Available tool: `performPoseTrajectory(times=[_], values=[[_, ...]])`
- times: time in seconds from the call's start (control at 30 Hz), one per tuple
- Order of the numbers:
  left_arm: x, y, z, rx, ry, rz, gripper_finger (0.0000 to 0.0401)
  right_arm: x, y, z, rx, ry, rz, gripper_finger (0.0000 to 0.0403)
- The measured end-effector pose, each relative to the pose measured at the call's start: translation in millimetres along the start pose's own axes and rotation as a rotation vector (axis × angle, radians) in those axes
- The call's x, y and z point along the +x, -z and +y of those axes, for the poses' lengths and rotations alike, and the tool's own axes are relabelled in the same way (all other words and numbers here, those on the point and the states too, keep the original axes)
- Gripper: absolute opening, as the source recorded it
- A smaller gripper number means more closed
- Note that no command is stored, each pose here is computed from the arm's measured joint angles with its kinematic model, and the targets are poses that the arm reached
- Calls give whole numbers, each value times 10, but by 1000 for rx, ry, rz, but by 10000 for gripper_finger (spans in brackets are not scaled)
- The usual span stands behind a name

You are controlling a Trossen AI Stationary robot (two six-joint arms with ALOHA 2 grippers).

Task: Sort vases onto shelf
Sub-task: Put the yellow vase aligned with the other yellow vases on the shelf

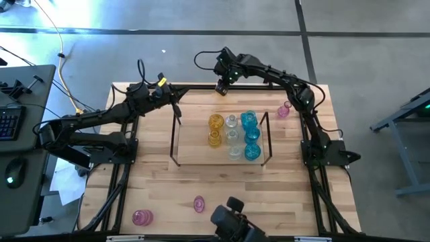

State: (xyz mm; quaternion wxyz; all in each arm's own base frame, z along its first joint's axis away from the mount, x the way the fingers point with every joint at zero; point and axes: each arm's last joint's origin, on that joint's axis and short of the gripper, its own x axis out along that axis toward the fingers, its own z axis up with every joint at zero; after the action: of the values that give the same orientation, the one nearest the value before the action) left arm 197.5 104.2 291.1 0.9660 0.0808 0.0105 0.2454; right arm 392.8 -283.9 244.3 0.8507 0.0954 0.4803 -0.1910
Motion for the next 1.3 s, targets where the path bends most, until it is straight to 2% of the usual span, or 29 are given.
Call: performPoseTrajectory(times=[0.17,0.37,0.67,0.83,1.0,1.3], values=[[0,12,-2,4,2,12,3,-259,-161,181,-40,5,-3,133],[0,19,-3,5,3,19,3,-748,-338,389,-81,-2,-40,133],[0,16,-8,4,5,17,3,-1442,-247,731,-113,-14,-96,133],[0,15,-15,-4,8,17,3,-1801,-196,1064,-155,-60,-147,133],[-1,15,-55,-4,27,20,3,-2033,-96,1469,-214,-120,-152,133],[-3,26,-116,-3,55,36,3,-2112,123,2247,-312,-239,-78,133]])
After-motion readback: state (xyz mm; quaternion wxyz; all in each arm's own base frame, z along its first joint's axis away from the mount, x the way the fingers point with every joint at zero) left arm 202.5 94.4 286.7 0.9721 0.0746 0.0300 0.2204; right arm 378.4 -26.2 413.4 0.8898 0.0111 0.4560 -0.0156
